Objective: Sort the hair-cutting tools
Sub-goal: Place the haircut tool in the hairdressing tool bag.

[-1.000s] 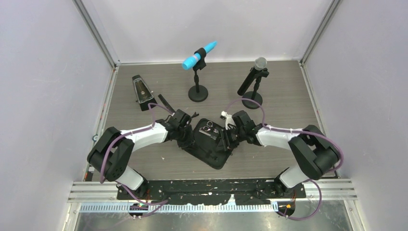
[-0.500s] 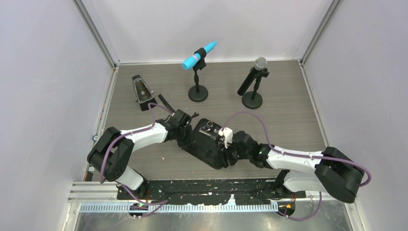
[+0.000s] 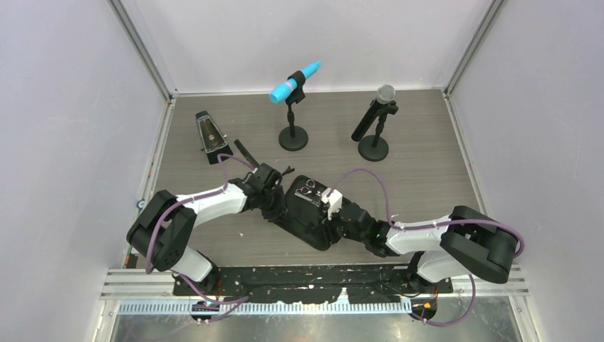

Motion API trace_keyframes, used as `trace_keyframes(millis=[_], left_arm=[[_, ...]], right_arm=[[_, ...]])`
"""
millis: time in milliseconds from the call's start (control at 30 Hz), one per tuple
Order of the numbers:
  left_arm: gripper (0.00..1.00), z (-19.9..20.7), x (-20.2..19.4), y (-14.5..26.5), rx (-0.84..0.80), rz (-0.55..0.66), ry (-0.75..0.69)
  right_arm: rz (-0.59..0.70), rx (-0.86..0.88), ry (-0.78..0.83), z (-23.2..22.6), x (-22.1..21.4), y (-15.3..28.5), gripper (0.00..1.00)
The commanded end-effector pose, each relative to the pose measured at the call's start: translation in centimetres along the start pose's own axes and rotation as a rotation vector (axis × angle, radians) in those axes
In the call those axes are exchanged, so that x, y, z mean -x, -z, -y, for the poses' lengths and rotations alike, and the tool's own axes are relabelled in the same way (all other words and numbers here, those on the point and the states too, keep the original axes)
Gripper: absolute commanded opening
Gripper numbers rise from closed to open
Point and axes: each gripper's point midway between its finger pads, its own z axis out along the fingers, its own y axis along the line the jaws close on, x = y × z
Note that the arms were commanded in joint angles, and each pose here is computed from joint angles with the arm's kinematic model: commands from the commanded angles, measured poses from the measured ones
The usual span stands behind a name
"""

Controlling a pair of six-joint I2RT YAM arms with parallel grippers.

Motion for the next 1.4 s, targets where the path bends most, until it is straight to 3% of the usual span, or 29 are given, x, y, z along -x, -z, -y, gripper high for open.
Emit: trace_keyframes(millis=[0, 33, 267, 433, 533, 733, 967, 1167, 1367], left_arm=[[0.25, -2.5, -1.3, 0.0, 0.082, -0.022, 0.014], [0.25, -2.4, -1.2, 0.0, 0.081, -0.021, 0.016], [0.25, -1.8, -1.0, -0.1, 0.062, -0.023, 0.023], [0.25, -1.8, -1.0, -0.1, 0.056, -0.018, 0.026], [0.25, -1.8, -1.1, -0.2, 0.053, -0.019, 0.028], [0.25, -2.1, -1.4, -0.3, 0.045, -0.018, 0.033], [0.25, -1.7, -1.2, 0.0, 0.033, -0.002, 0.023], [0.25, -2.2, -1.2, 0.2, 0.046, 0.01, 0.021], [0.25, -2.4, -0.8, 0.4, 0.075, 0.018, 0.008]], right_arm=[[-0.031, -0.045, -0.118, 0.5, -1.4, 0.4, 0.27], [-0.025, -0.009, -0.168, -0.4, -0.9, 0.7, 0.21], [0.044, 0.034, -0.436, -0.2, 1.0, 3.3, 0.06], [0.026, 0.062, -0.702, 2.3, 1.1, 3.7, 0.05], [-0.074, 0.131, -0.866, 1.4, -0.2, 2.8, 0.05], [-0.08, 0.224, -1.033, 0.7, -0.8, 1.4, 0.05], [-0.041, 0.206, -0.903, 1.2, -0.7, 1.7, 0.21], [-0.036, -0.005, -0.596, 4.0, 0.6, 3.6, 0.4], [-0.046, -0.095, -0.35, 3.7, 0.9, 5.5, 0.47]])
